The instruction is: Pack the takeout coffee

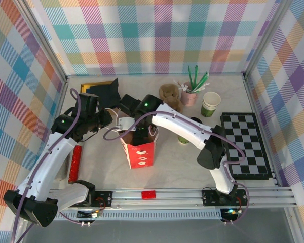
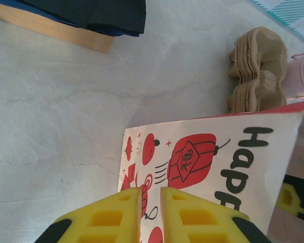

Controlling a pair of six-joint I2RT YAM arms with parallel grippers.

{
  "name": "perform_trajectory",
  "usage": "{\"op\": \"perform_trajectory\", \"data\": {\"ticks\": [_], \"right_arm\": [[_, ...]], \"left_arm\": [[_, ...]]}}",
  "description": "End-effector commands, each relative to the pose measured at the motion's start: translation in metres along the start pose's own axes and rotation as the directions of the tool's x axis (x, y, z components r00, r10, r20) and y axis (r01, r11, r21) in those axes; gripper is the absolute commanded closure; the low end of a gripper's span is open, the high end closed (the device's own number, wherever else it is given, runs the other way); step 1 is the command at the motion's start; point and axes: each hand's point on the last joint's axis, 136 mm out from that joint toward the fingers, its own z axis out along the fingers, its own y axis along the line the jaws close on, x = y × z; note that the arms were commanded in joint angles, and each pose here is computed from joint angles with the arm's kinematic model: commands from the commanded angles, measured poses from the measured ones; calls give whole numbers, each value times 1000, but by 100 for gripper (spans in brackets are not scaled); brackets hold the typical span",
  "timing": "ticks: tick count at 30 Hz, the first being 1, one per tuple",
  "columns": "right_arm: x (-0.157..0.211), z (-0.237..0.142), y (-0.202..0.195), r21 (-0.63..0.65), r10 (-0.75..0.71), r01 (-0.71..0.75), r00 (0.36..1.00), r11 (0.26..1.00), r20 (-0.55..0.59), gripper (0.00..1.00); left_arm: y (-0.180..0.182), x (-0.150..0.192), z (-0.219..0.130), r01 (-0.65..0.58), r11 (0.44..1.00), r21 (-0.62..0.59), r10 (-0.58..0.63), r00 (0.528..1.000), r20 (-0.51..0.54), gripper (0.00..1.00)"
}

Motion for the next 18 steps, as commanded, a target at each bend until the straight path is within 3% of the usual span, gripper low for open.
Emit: {"op": "perform_trajectory", "data": {"ticks": [1,10,18], "right_arm": [[-1,-46,-3,60,16,-19,998,998,60,1],[-2,-71,1,87,0,-8,996,996,86,1],[0,-67,3,79,-15,10,998,997,68,1]], "left_arm": [[0,-10,-13,3,1000,1,-3,999,35,81],[0,-11,-15,3,1000,-1,-3,999,35,81],[-3,-14,-25,1,1000,17,-2,999,50,80]]}}
